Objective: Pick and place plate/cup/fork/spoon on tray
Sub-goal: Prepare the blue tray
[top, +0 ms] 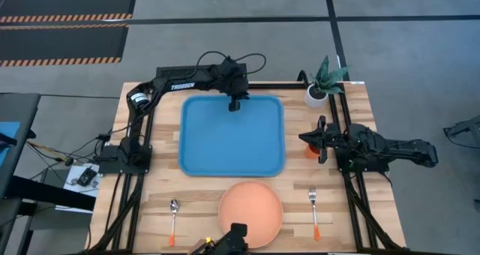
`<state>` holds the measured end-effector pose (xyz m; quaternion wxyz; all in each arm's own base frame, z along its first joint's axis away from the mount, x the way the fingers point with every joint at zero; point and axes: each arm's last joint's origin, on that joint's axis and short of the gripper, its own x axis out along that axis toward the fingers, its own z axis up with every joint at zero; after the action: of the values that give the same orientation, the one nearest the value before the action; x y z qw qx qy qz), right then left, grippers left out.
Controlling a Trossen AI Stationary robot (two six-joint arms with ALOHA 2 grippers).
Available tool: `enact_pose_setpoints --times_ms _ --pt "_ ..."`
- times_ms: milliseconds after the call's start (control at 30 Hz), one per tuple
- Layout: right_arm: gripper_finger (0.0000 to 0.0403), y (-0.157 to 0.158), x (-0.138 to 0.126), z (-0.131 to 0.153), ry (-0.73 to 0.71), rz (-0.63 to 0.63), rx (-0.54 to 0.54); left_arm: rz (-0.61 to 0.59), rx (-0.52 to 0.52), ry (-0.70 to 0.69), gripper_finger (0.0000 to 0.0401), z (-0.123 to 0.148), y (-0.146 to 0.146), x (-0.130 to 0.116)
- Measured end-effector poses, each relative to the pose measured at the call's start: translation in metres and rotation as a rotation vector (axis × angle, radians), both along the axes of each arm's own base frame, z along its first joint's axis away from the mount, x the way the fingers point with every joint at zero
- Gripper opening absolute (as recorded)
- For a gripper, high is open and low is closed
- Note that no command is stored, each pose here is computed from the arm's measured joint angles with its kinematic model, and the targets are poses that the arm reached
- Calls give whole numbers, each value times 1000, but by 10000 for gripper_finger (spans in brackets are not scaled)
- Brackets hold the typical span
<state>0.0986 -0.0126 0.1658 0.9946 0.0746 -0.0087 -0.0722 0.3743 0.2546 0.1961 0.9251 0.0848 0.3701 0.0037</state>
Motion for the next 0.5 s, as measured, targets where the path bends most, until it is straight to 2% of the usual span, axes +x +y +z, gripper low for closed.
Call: enact_pose_setpoints --times_ms 333,500 --pt "47 0 0 0 0 0 0 37 -16 -31 30 2 0 3" --pt "47 0 0 0 0 -1 0 43 -59 -9 30 -10 -1 6"
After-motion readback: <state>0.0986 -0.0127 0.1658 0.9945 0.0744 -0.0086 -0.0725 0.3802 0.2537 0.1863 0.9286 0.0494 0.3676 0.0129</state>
